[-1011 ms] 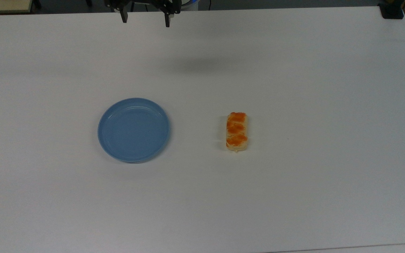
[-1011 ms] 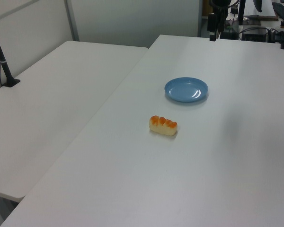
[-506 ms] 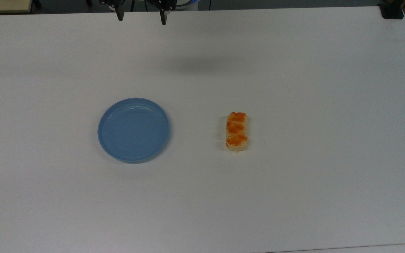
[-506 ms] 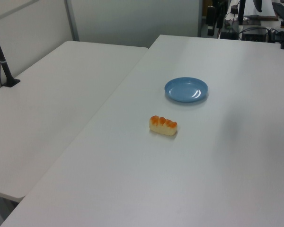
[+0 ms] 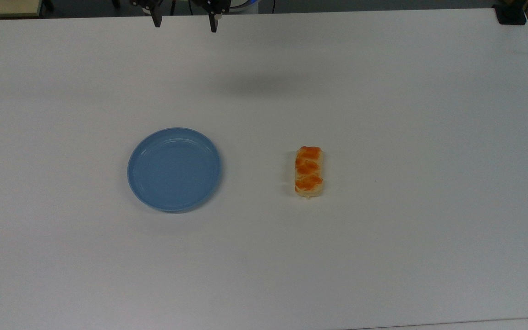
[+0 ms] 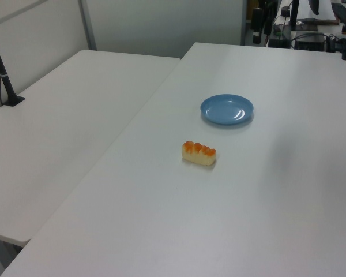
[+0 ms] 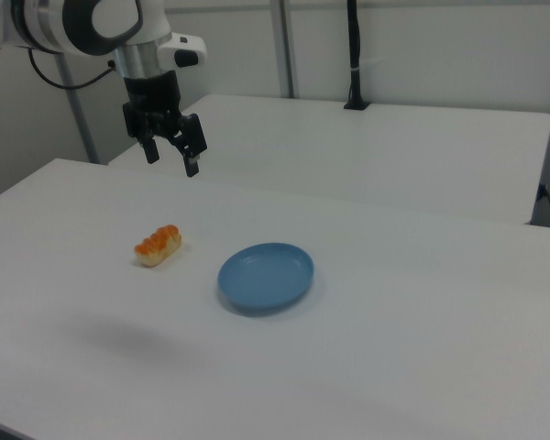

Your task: Put the bread on a plate

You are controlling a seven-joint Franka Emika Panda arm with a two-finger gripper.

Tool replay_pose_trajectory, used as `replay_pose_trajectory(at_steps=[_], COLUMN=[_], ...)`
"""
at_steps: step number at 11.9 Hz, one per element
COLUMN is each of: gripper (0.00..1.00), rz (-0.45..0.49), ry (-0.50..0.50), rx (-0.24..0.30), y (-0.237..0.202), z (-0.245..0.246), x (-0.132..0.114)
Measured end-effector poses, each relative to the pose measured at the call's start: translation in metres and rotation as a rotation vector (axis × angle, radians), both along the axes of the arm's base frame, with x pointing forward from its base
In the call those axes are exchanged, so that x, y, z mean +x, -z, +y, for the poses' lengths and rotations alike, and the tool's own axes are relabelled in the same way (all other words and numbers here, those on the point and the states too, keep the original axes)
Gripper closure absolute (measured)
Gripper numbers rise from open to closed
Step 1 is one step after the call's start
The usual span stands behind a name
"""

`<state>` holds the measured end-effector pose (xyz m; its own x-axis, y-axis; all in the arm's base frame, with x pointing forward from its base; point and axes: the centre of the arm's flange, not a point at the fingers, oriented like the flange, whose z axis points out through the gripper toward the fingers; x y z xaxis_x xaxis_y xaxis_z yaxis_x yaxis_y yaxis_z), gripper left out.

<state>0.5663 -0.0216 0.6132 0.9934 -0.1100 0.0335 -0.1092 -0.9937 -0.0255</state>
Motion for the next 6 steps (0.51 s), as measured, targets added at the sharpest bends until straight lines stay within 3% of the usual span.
replay_pose_trajectory(at_steps=[6], gripper=[0.0], rz=[0.042], ry=[-0.057], rx=[0.003], y=[0.023], z=[0.034], x=[0.009])
